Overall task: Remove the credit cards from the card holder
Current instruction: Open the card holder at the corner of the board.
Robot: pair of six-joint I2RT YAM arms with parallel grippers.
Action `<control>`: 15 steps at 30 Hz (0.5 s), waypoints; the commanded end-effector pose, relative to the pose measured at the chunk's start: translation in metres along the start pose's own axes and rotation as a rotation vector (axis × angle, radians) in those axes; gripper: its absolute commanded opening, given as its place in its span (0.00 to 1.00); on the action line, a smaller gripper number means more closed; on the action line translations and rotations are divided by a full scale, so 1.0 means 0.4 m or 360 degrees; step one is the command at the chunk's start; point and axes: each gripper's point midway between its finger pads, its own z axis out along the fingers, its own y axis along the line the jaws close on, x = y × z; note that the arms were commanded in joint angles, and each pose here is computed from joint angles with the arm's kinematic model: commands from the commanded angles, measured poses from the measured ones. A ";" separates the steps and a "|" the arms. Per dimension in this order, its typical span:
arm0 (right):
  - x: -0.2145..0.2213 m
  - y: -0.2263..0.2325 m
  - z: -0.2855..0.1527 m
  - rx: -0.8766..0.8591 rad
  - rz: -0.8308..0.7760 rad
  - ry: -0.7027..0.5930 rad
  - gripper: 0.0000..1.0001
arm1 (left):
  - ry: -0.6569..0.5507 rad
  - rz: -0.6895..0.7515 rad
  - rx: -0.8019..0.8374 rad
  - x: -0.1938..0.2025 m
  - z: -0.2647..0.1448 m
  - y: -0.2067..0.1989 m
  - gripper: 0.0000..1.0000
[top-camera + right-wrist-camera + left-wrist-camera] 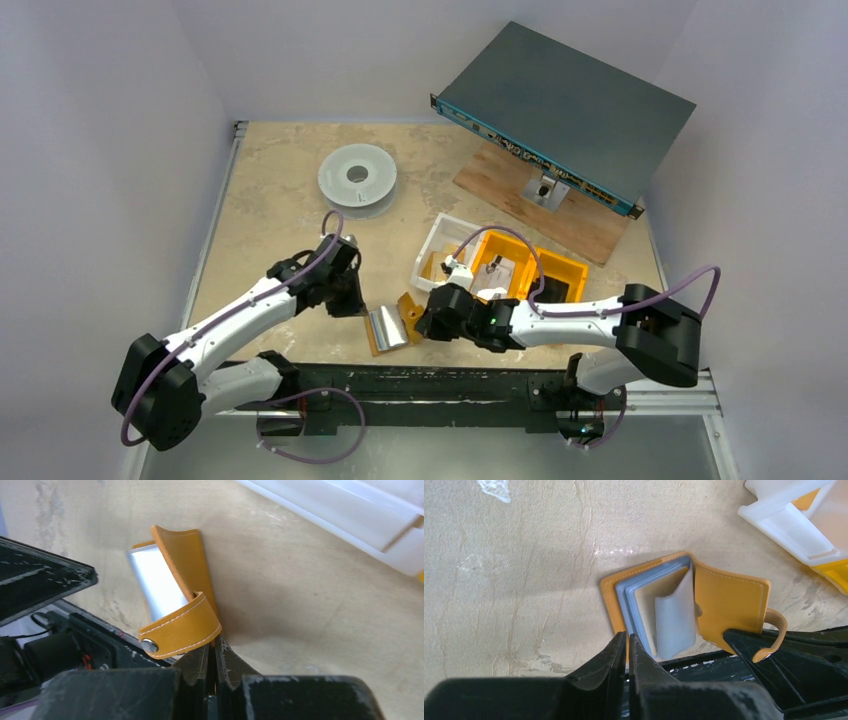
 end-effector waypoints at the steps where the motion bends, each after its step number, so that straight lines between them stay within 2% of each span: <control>1: 0.041 -0.150 -0.017 0.0317 -0.0042 0.0056 0.00 | -0.0041 0.0004 0.0089 -0.031 0.011 -0.040 0.03; 15: 0.067 -0.186 0.022 0.0420 -0.0107 0.0105 0.00 | 0.0059 0.0019 0.0121 0.004 0.038 -0.047 0.00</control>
